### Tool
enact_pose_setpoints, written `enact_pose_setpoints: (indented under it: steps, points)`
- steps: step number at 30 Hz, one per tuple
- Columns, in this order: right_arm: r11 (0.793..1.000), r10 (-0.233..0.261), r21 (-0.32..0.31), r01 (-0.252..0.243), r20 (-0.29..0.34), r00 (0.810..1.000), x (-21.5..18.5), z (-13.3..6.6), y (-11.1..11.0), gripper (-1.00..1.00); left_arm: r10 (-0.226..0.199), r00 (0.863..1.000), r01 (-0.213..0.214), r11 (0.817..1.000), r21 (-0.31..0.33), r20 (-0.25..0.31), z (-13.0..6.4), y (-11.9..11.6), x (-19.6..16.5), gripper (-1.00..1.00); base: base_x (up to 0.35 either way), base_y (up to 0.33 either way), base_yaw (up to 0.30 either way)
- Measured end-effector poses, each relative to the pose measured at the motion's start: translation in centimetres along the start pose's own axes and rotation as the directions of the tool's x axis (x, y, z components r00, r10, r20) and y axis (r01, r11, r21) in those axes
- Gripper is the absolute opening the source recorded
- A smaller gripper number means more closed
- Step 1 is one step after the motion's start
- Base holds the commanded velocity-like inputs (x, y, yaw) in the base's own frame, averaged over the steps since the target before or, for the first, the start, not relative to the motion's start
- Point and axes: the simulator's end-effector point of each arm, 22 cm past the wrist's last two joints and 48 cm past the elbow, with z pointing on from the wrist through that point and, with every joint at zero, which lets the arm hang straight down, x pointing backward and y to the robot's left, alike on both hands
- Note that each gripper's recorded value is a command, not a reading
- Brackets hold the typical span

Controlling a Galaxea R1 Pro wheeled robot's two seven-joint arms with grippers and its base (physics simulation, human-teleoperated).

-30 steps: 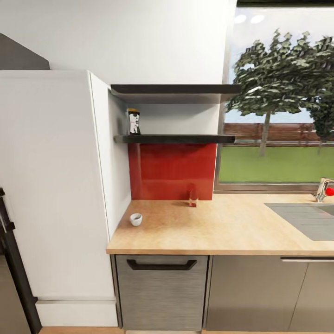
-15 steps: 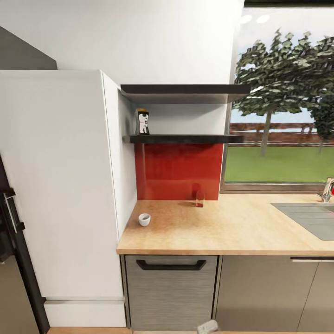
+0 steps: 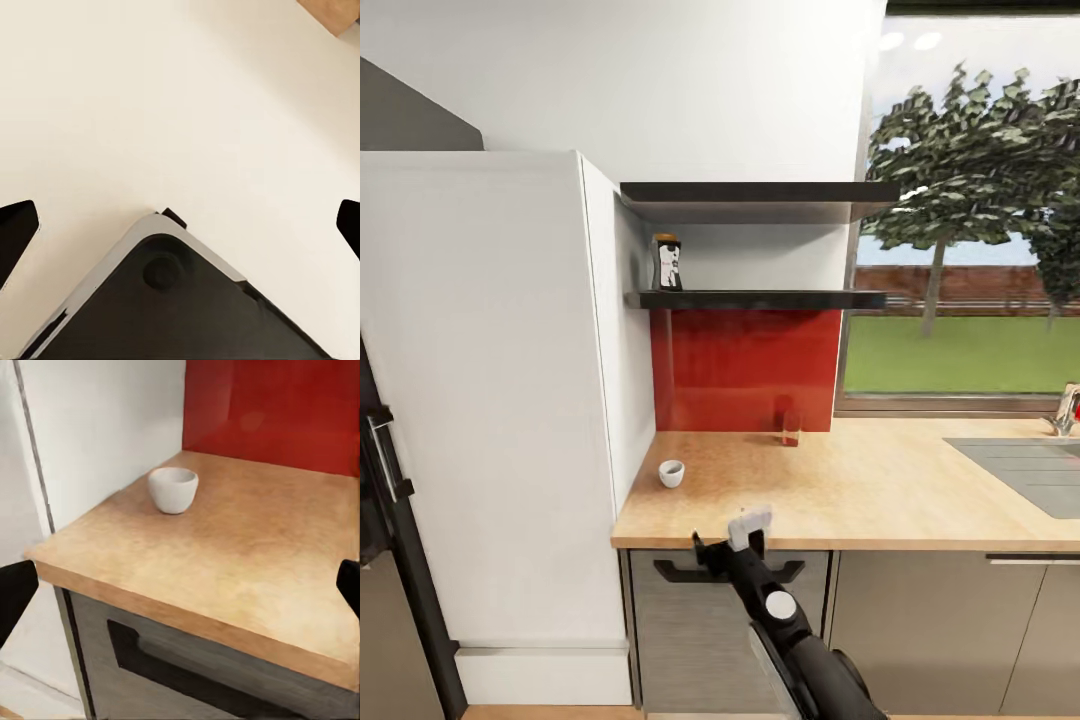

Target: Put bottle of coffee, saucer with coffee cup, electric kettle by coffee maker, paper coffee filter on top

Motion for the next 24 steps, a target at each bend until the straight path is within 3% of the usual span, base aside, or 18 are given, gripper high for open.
enact_pose_setpoints:
  steps: [3,5,10,11,12,14,15,17,18,19,20,24]
  points:
    - [0.999,-0.007,0.032,0.003,0.139,0.99,-6.8,-0.9,-0.7,1.0,0.004,1.0,-0.004,1.0,-0.005,0.009,0.2,0.4,-0.6,1.0,0.0,0.0,0.0]
    - [0.998,-0.009,0.068,-0.003,0.183,0.983,-9.5,-1.6,-1.5,1.0,0.007,1.0,-0.007,1.0,-0.004,0.015,0.3,0.5,-0.9,1.0,0.0,0.0,0.0]
    - [0.99,-0.04,0.138,0.016,0.176,0.984,-15.6,-1.7,-3.8,1.0,0.017,1.0,-0.017,1.0,-0.002,0.025,0.5,1.0,-1.8,1.0,0.0,0.0,0.0]
    - [0.989,-0.063,0.142,0.049,0.09,0.994,-17.4,0.0,-4.7,1.0,0.018,1.0,-0.017,1.0,-0.006,0.023,0.6,1.2,-1.9,1.0,0.0,0.0,0.0]
    - [0.989,-0.07,0.138,0.059,0.077,0.995,-19.1,0.4,-4.9,1.0,0.018,1.0,-0.018,1.0,-0.007,0.023,0.6,1.2,-1.9,1.0,0.0,0.0,0.0]
    - [0.998,-0.015,0.058,0.02,-0.082,0.996,-20.6,2.2,-4.3,1.0,0.018,1.0,-0.018,1.0,-0.01,0.021,0.6,1.3,-1.9,1.0,0.0,0.0,0.0]
    - [0.999,0.047,-0.009,-0.051,-0.238,0.97,-20.5,3.9,-3.7,1.0,0.02,1.0,-0.019,1.0,-0.011,0.018,0.6,1.4,-1.8,1.0,0.0,0.0,0.0]
    - [0.996,0.083,-0.004,-0.088,-0.314,0.946,-22.3,5.2,-4.8,1.0,0.022,1.0,-0.022,1.0,-0.009,0.018,0.6,1.3,-1.8,1.0,0.0,0.0,0.0]
    - [0.99,0.141,0.027,-0.141,-0.396,0.908,-22.3,6.2,-6.4,1.0,0.025,1.0,-0.025,1.0,-0.007,0.018,0.6,1.2,-1.7,1.0,0.0,0.0,0.0]
    - [0.973,0.23,0.082,-0.218,-0.477,0.848,-22.1,6.5,-8.1,1.0,0.026,1.0,-0.026,1.0,-0.005,0.017,0.5,1.2,-1.7,1.0,0.0,0.0,0.0]
    - [0.965,0.261,0.11,-0.239,-0.511,0.819,-21.4,6.4,-8.6,1.0,0.027,1.0,-0.027,1.0,-0.004,0.015,0.5,1.2,-1.6,1.0,0.0,0.0,0.0]
    - [0.956,0.293,0.157,-0.248,-0.558,0.776,-20.2,5.9,-9.6,1.0,0.024,1.0,-0.024,1.0,-0.01,0.005,0.4,1.5,-1.2,1.0,0.088,0.055,0.0]
